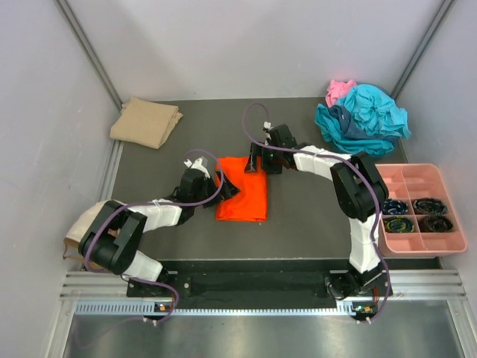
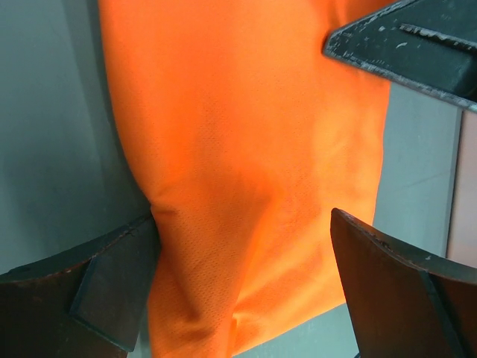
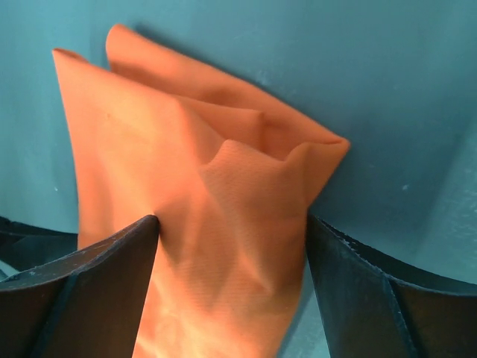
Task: Fold and stack the t-shirts
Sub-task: Smooth out wrinkles on the folded tshirt, then put the neatly folded tshirt into the corner of the board with the left arm
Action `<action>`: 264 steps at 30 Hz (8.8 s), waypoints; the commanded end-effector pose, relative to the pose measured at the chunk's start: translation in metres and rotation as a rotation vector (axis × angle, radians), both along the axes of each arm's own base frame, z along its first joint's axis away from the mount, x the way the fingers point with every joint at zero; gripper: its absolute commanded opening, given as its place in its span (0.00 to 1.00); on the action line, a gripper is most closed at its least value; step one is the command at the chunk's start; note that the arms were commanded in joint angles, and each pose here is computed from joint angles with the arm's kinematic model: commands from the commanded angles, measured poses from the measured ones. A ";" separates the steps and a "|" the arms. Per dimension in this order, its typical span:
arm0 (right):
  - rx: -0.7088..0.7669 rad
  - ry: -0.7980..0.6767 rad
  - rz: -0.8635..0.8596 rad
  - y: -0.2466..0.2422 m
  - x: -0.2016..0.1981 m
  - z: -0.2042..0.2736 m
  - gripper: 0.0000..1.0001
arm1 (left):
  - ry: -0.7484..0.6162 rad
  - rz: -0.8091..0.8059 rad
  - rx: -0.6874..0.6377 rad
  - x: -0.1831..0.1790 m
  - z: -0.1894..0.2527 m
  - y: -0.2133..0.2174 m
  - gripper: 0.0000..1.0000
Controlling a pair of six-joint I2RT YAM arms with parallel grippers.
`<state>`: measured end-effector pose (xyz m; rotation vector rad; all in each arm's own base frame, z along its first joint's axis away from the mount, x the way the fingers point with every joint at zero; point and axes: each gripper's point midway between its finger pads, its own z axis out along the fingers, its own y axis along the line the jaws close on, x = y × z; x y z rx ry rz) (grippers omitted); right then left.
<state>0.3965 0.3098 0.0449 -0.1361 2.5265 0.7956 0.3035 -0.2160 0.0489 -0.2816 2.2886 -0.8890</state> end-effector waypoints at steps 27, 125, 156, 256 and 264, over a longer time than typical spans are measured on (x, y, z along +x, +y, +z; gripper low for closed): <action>-0.094 -0.030 -0.060 -0.053 -0.033 0.023 0.81 | 0.235 -0.141 0.268 -0.024 -0.067 0.038 0.90; 0.146 0.000 -0.280 -0.074 -0.103 0.029 0.91 | 0.228 -0.445 0.222 0.037 -0.035 -0.030 0.00; 0.297 0.123 -0.359 -0.019 -0.097 -0.011 0.00 | 0.292 -0.453 0.220 0.031 -0.044 -0.030 0.00; 0.035 -0.048 -0.223 -0.061 -0.111 0.043 0.81 | 0.065 -0.410 0.287 0.114 0.041 -0.017 0.00; 0.028 -0.042 -0.220 -0.062 -0.112 0.041 0.81 | 0.022 -0.358 0.259 0.142 0.064 0.003 0.00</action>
